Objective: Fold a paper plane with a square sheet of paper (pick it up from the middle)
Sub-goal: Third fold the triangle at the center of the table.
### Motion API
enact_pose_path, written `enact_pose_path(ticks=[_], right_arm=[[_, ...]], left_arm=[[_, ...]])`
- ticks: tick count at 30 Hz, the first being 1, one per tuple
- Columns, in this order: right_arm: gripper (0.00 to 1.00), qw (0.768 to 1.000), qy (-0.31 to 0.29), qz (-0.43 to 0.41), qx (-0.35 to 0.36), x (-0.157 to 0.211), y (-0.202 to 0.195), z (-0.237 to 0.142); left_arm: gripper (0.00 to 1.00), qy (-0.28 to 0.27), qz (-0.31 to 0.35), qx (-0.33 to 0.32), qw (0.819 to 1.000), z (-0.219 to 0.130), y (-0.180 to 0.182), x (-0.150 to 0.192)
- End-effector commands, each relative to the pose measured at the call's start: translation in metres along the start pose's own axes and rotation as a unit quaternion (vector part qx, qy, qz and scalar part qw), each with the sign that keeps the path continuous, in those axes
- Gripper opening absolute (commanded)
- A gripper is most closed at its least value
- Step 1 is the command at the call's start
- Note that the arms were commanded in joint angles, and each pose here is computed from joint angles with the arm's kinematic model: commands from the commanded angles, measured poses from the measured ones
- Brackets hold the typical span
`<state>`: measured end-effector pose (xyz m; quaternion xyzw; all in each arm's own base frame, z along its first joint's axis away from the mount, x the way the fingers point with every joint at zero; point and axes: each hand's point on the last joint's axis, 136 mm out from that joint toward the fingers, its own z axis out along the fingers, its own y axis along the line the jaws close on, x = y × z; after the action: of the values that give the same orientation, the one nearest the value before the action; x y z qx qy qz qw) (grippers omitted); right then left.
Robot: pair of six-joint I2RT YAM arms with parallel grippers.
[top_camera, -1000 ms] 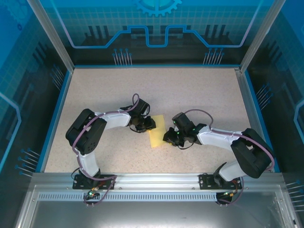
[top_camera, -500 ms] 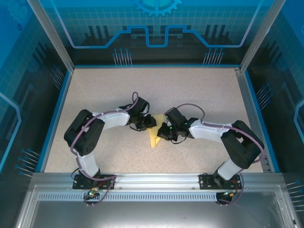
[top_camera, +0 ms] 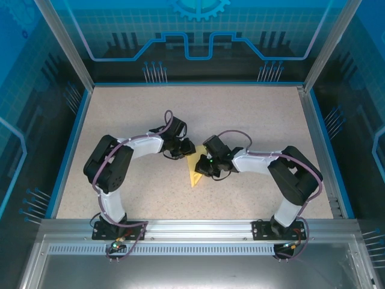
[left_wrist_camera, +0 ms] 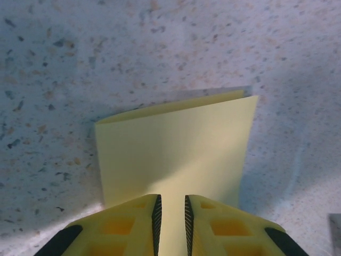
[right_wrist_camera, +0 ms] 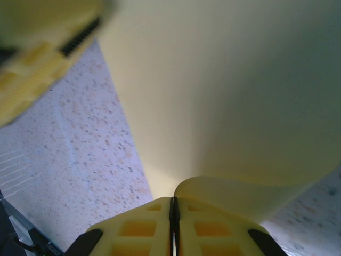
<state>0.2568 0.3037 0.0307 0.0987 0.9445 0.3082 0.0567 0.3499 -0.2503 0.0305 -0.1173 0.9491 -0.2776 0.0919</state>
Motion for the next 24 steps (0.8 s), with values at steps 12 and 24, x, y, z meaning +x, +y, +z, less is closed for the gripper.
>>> enact_pose_path(ticks=[12,24], right_arm=[[0.11,0.999,-0.008,-0.028,-0.014,-0.008,0.016,0.011],[0.12,0.999,-0.012,-0.028,-0.014,-0.012,0.016,0.016]], left_arm=[[0.22,0.022,0.001,-0.031,0.999,0.008,0.013,0.005],[0.22,0.026,-0.002,-0.031,0.999,0.009,0.015,0.008]])
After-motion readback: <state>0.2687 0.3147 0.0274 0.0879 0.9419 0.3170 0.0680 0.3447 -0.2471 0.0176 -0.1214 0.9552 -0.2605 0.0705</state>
